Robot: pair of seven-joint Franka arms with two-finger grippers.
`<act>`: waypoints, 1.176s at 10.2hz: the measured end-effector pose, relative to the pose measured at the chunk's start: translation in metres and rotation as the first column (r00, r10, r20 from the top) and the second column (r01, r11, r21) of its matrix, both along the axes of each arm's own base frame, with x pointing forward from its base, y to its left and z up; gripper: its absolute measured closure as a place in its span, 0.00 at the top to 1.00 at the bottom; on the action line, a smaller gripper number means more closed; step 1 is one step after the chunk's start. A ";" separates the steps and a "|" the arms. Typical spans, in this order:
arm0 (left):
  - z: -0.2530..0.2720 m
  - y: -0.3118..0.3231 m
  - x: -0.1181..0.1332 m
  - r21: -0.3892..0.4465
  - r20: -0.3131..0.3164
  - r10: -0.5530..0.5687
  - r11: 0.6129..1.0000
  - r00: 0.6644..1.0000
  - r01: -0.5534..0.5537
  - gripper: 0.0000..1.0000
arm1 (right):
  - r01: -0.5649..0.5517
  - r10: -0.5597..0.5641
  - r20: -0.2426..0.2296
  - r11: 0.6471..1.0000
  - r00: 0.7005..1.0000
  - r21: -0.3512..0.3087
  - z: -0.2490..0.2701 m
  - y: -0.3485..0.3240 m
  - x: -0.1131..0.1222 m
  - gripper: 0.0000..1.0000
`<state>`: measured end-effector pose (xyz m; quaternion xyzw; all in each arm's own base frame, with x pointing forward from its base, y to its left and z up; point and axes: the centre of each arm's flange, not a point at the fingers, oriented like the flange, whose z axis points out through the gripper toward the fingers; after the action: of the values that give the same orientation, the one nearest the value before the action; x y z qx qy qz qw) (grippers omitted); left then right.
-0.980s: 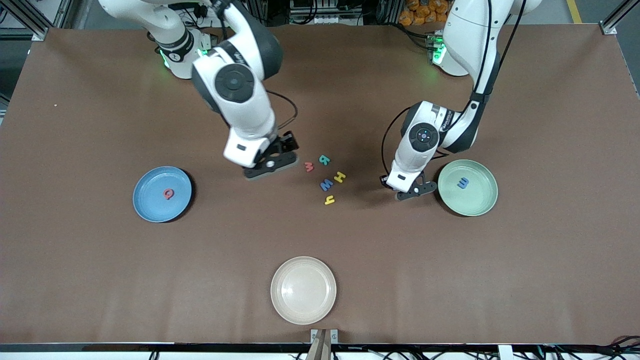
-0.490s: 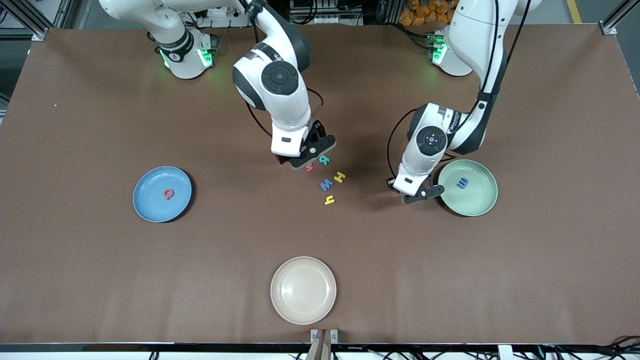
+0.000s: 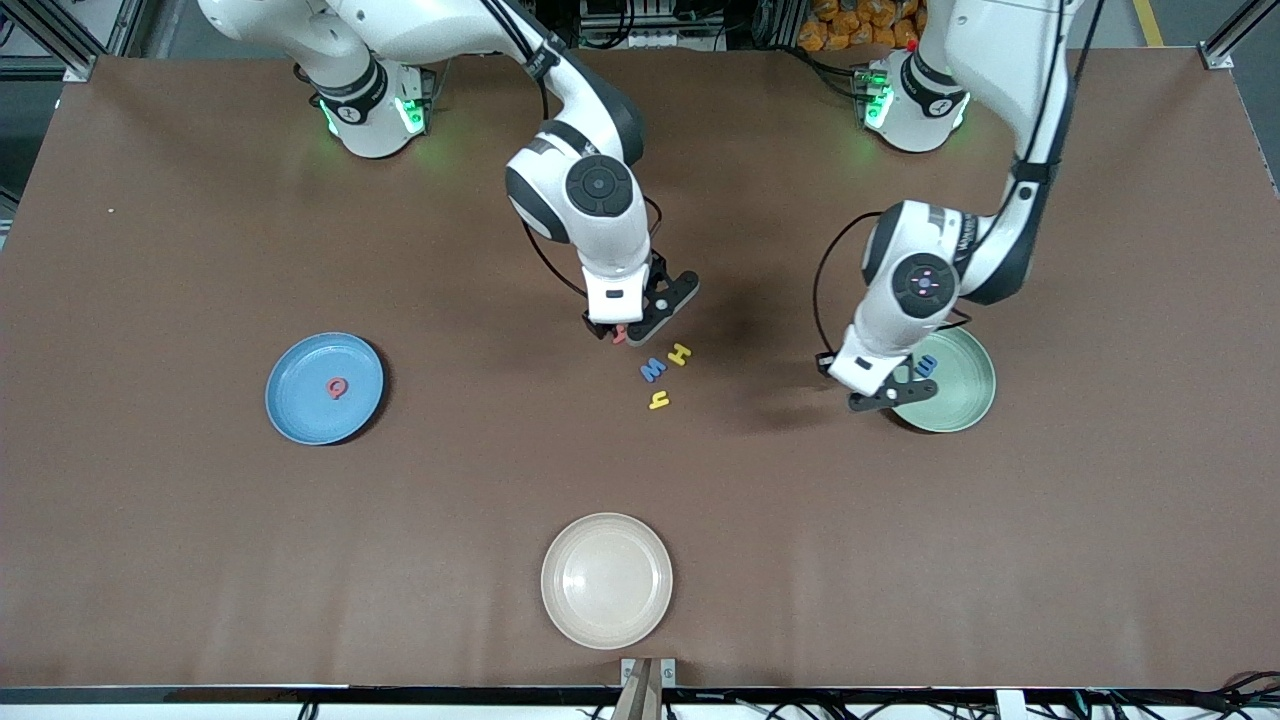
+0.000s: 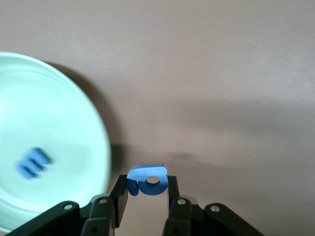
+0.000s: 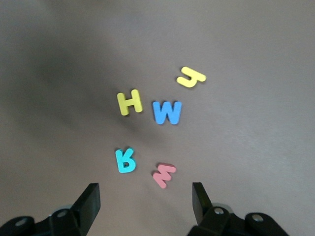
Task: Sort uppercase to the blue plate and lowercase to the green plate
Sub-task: 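Place the blue a on the green plate while the right gripper reaches R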
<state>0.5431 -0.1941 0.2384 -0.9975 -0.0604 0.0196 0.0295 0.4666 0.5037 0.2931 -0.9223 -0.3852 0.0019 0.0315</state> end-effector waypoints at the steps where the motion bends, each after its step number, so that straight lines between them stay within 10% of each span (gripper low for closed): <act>1: 0.006 0.032 0.004 0.005 -0.008 -0.029 1.000 1.000 0.029 0.37 | -0.015 0.015 -0.003 1.000 1.000 0.007 -0.007 0.008 -0.007 0.84; 8: -0.002 0.145 -0.007 -0.004 -0.054 -0.074 0.997 0.996 0.074 0.43 | -0.100 0.100 0.006 0.995 0.995 -0.015 -0.076 0.031 -0.035 0.77; 12: 0.000 0.133 -0.007 -0.010 -0.038 -0.082 0.997 0.996 0.082 0.96 | -0.119 0.119 -0.005 0.992 0.993 -0.027 -0.086 0.033 -0.045 0.72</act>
<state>0.5363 -0.0615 0.2382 -0.9987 -0.0189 0.0380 0.0274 0.4216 0.5367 0.2073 -0.8980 -0.4395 0.0105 0.0194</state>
